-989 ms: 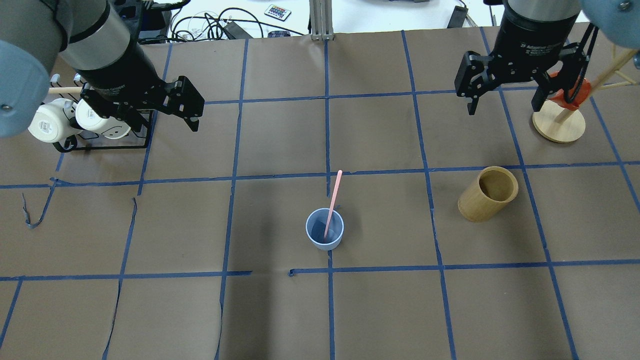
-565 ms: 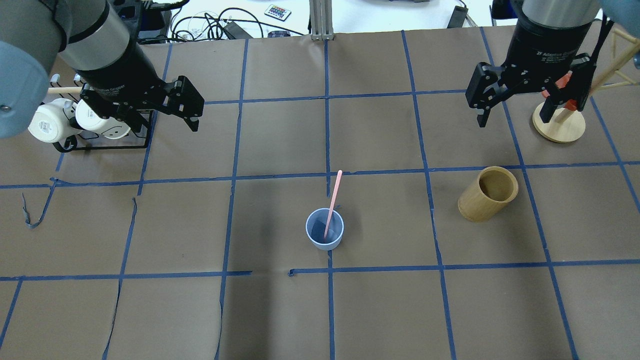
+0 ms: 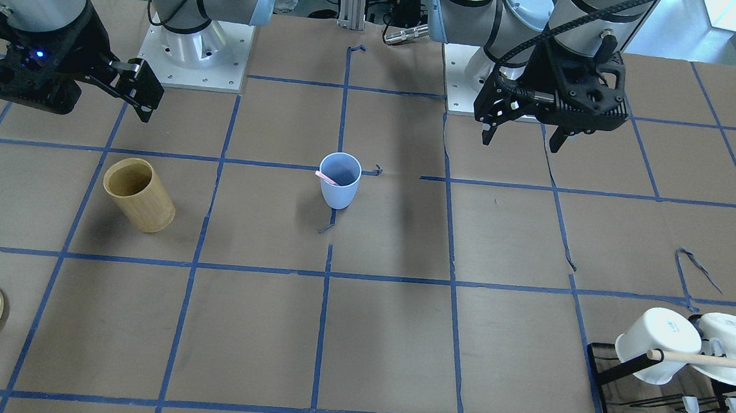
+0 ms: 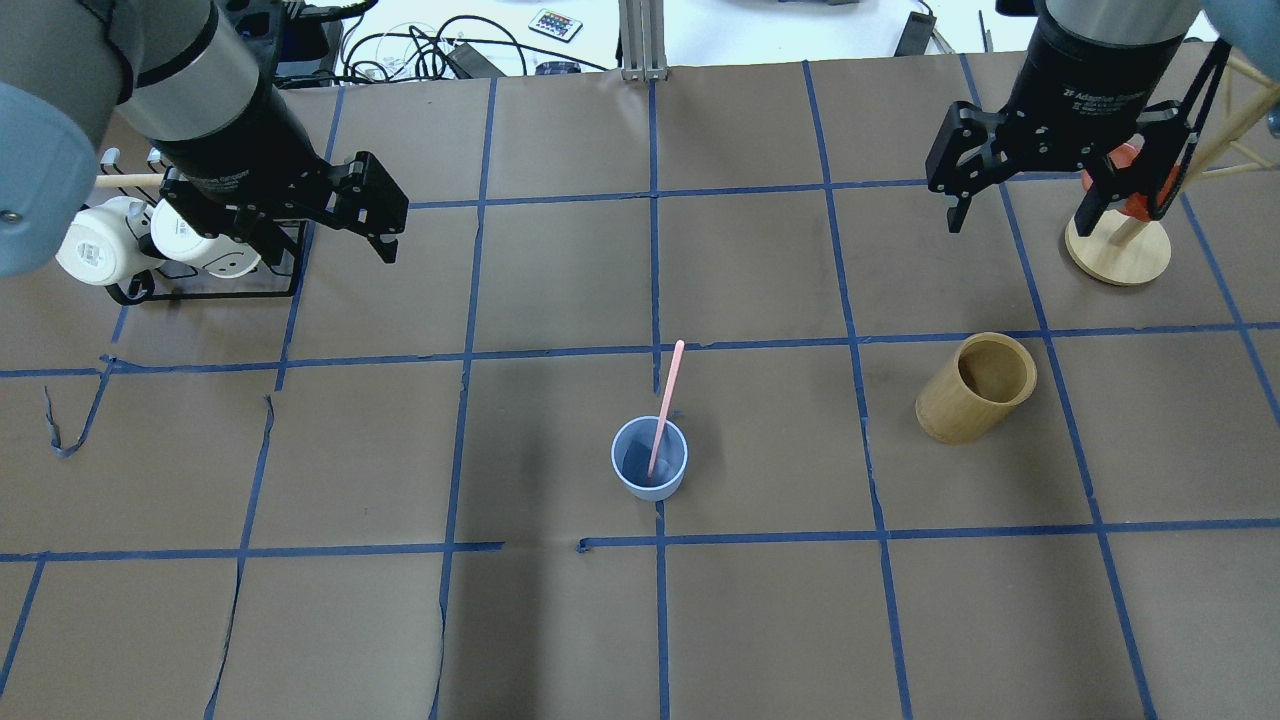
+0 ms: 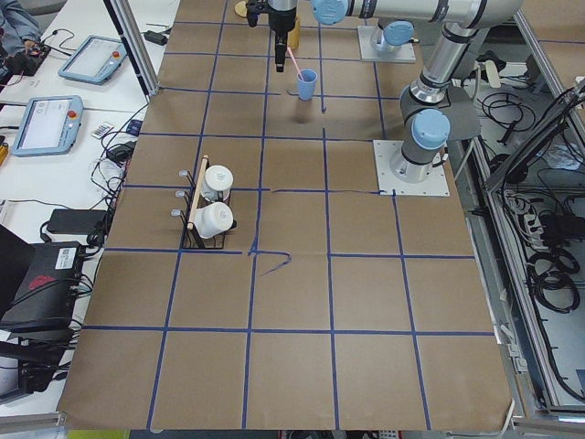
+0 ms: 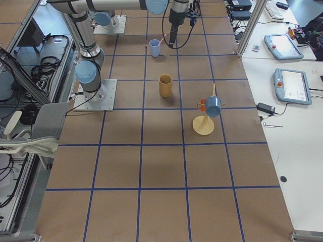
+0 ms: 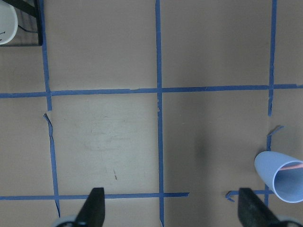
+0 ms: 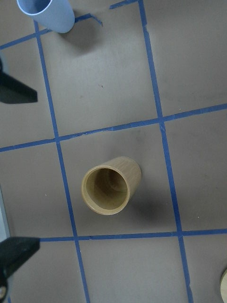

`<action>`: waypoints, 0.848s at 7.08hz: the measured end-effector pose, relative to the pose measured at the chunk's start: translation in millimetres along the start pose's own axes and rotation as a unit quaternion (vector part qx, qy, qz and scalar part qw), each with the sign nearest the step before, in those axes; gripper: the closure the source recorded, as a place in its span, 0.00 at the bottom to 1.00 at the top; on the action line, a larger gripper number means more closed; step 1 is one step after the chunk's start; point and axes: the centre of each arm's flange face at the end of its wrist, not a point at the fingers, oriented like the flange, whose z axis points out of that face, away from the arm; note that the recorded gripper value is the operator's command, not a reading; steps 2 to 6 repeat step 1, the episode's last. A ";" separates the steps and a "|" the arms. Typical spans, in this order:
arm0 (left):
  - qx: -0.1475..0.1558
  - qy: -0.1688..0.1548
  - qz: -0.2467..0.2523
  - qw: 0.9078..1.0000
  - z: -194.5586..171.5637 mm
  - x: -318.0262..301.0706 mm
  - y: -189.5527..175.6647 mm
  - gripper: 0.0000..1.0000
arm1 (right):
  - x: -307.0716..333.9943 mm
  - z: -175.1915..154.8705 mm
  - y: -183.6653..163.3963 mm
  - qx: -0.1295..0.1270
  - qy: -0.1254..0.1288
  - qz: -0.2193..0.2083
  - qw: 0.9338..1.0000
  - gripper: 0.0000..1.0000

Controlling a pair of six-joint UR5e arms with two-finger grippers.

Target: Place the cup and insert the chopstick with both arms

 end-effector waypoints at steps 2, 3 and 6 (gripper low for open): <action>0.000 0.000 0.000 1.000 0.1 0.0 -0.1 0.00 | -1.4 0.4 0.3 -0.001 -0.006 0.001 1.000 0.00; 0.000 0.000 0.000 1.000 0.1 0.0 -0.1 0.00 | -1.4 0.4 0.3 -0.001 -0.006 0.001 1.000 0.00; 0.000 0.000 0.000 1.000 0.1 0.0 -0.1 0.00 | -1.4 0.4 0.3 -0.001 -0.006 0.001 1.000 0.00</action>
